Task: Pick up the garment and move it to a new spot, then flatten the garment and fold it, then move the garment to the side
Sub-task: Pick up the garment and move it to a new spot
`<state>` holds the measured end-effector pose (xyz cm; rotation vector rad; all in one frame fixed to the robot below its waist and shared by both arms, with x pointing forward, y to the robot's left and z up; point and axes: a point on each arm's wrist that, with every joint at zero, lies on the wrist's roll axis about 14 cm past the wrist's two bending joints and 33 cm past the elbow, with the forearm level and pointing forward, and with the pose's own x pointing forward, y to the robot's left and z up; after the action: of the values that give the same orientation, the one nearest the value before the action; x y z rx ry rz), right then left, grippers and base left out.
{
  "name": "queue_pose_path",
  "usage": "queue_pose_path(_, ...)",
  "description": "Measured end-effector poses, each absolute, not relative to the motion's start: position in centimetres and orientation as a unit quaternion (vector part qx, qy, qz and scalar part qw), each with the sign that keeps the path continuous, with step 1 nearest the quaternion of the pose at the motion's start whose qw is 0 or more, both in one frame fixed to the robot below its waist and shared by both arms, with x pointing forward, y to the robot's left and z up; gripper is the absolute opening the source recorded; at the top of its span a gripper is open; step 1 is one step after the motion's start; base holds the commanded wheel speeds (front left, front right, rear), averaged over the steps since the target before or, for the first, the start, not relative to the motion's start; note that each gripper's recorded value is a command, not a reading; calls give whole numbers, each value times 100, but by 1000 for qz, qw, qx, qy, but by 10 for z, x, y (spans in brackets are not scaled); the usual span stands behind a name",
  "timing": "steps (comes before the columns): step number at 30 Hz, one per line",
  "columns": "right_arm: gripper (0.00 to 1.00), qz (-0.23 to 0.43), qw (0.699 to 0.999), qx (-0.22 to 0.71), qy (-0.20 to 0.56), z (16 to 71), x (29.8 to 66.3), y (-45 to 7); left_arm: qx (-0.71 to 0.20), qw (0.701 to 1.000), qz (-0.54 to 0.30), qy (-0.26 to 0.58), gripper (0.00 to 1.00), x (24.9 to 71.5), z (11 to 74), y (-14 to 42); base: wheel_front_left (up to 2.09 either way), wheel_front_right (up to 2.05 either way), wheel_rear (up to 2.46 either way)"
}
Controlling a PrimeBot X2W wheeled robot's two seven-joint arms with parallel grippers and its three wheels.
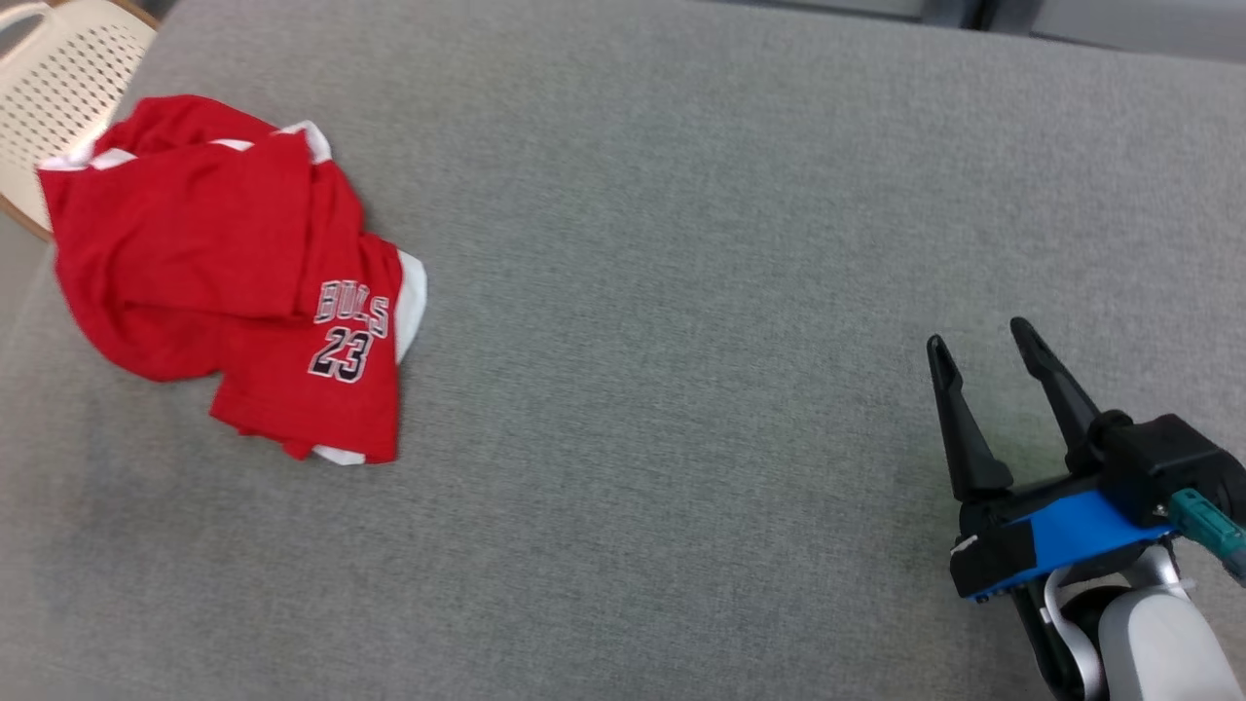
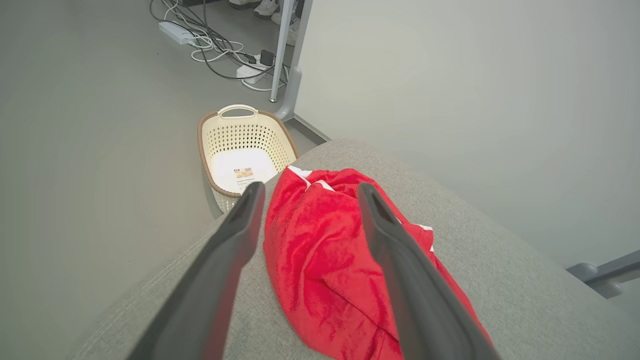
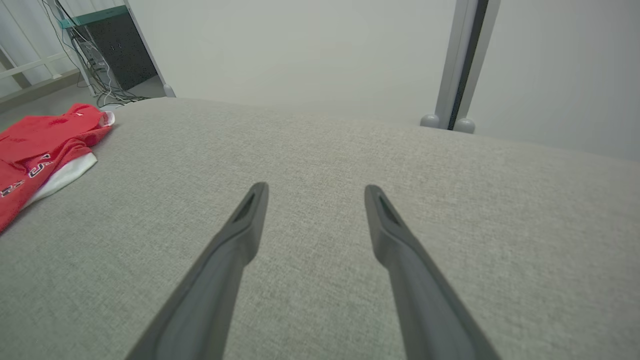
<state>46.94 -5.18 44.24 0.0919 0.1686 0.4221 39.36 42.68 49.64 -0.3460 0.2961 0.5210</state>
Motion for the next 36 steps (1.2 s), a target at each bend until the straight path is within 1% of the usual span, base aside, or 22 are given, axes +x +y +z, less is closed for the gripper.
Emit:
queue_pose_path(8,100,152,981,34,117,404,481,-99,-194,913,275,231,100,432,433,438,0,0,0)
queue_pose_path(14,100,107,985,22,136,386,477,-134,-221,885,258,319,100,449,370,416,0,0,0)
queue_pose_path(17,100,97,985,24,141,381,474,-141,-249,862,252,364,100,449,342,402,0,0,0)
queue_pose_path(19,100,94,985,25,141,381,473,-143,-254,856,249,375,100,452,335,402,0,0,0)
queue_pose_path(20,100,92,985,25,141,381,473,-144,-254,853,252,380,56,451,332,403,0,0,0)
queue_pose_path(21,100,89,986,26,139,382,473,-146,-255,851,253,384,23,450,329,402,0,0,0)
queue_pose_path(22,100,88,986,28,138,384,473,-146,-256,849,253,387,0,449,327,402,0,0,0)
queue_pose_path(29,100,83,989,30,120,399,472,-147,-255,859,223,385,0,445,335,393,0,0,0)
queue_pose_path(32,100,88,990,36,106,410,471,-143,-236,876,214,361,0,449,352,395,0,0,0)
queue_pose_path(36,100,93,991,44,86,428,468,-138,-186,920,191,289,0,470,407,404,0,0,0)
